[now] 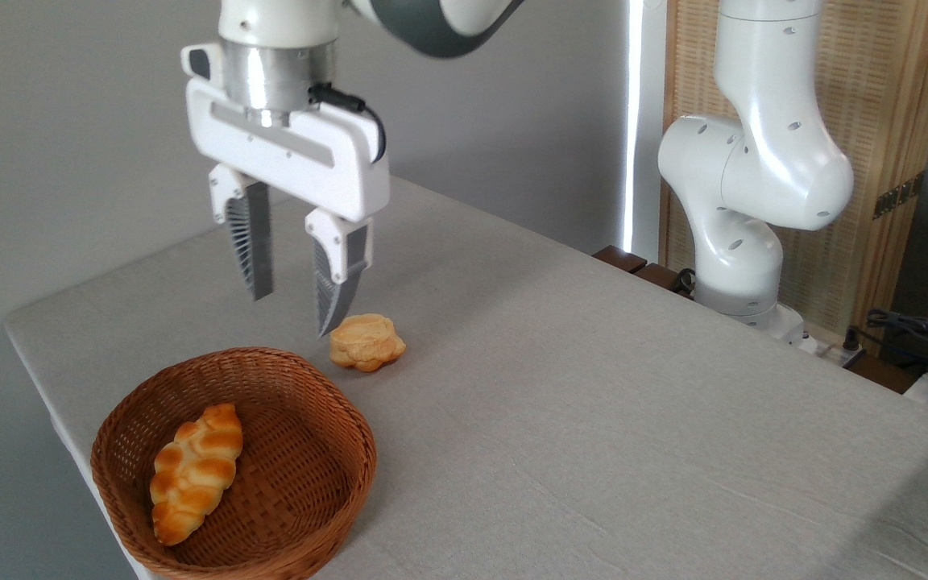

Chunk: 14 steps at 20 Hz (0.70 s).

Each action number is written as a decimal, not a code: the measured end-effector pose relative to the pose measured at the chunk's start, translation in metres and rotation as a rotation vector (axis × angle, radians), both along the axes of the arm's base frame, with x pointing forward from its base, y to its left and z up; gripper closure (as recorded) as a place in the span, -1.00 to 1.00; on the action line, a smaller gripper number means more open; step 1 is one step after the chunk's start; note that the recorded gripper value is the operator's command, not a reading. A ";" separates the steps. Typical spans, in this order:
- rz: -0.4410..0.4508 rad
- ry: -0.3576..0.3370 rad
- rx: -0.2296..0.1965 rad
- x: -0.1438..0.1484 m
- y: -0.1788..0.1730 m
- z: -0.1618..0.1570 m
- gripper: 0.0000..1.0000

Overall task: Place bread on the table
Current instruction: 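Move the open gripper over the wicker basket toward the braided roll, then lower the gripper into the basket and close it on the braided roll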

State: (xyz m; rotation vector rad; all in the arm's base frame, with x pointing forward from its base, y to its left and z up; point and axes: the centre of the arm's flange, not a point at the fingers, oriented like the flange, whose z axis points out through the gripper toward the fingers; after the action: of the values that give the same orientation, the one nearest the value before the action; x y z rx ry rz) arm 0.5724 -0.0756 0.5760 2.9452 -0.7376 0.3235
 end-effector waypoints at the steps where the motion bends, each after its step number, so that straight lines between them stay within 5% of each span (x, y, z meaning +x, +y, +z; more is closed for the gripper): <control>1: 0.035 -0.013 -0.013 0.006 -0.005 -0.006 -1.00; 11: 0.289 -0.042 -0.113 0.041 -0.054 -0.057 -1.00; 14: 0.303 -0.050 -0.102 0.049 -0.067 -0.076 -1.00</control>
State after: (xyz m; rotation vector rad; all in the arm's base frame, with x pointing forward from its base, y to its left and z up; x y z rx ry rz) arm 0.6213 -0.1423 0.5000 2.9552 -0.2670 0.4429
